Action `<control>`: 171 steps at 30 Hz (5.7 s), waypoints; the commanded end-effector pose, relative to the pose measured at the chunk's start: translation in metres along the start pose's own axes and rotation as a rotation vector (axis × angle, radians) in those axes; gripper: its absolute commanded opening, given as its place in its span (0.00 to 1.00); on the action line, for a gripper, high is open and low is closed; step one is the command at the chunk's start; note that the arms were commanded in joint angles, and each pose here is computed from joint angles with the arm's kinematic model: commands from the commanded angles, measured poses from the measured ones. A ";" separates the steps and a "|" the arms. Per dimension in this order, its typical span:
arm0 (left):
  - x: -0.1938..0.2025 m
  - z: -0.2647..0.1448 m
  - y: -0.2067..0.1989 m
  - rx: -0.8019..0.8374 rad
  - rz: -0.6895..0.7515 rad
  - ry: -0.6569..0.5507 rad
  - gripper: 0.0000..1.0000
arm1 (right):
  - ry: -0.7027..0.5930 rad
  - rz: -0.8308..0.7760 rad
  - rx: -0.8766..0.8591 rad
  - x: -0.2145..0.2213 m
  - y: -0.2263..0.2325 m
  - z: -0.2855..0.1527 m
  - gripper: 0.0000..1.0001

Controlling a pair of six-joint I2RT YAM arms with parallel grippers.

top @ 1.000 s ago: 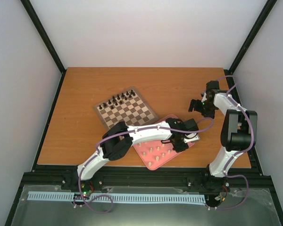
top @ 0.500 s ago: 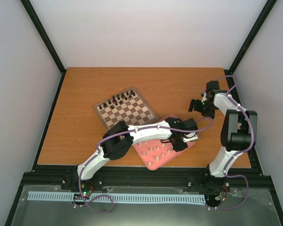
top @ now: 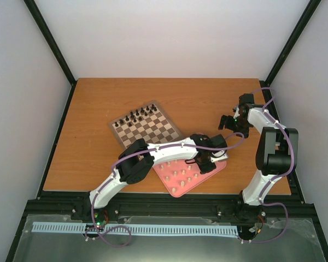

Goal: Set up the chess pieces on the board
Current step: Pick up the chess piece from the storage box, then place the chess piece on the chessboard, then pick up the chess piece from the storage box.

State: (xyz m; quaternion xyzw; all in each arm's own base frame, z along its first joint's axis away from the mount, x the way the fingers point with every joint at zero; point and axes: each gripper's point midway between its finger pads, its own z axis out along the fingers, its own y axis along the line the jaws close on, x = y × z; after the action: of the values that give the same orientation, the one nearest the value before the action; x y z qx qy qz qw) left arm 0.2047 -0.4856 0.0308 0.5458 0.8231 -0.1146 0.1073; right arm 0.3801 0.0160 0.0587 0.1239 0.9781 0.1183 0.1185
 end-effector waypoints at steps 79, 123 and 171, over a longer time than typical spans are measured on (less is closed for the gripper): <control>0.255 -0.154 0.346 -0.413 -1.037 -0.006 0.07 | 0.047 -0.008 -0.006 -0.003 0.002 0.019 1.00; 0.261 -0.143 0.339 -0.386 -1.041 0.012 0.19 | 0.045 -0.011 -0.009 0.002 0.002 0.016 1.00; 0.016 -0.127 0.049 -0.092 -0.118 -0.176 0.59 | 0.018 -0.023 -0.019 -0.004 0.009 0.008 1.00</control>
State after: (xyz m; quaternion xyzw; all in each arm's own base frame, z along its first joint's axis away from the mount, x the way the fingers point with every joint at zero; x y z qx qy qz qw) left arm 0.2457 -0.3749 0.1331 0.4445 0.8723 -0.1024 0.1763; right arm 0.3821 0.0229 0.0388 0.1189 0.9806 0.1288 0.0882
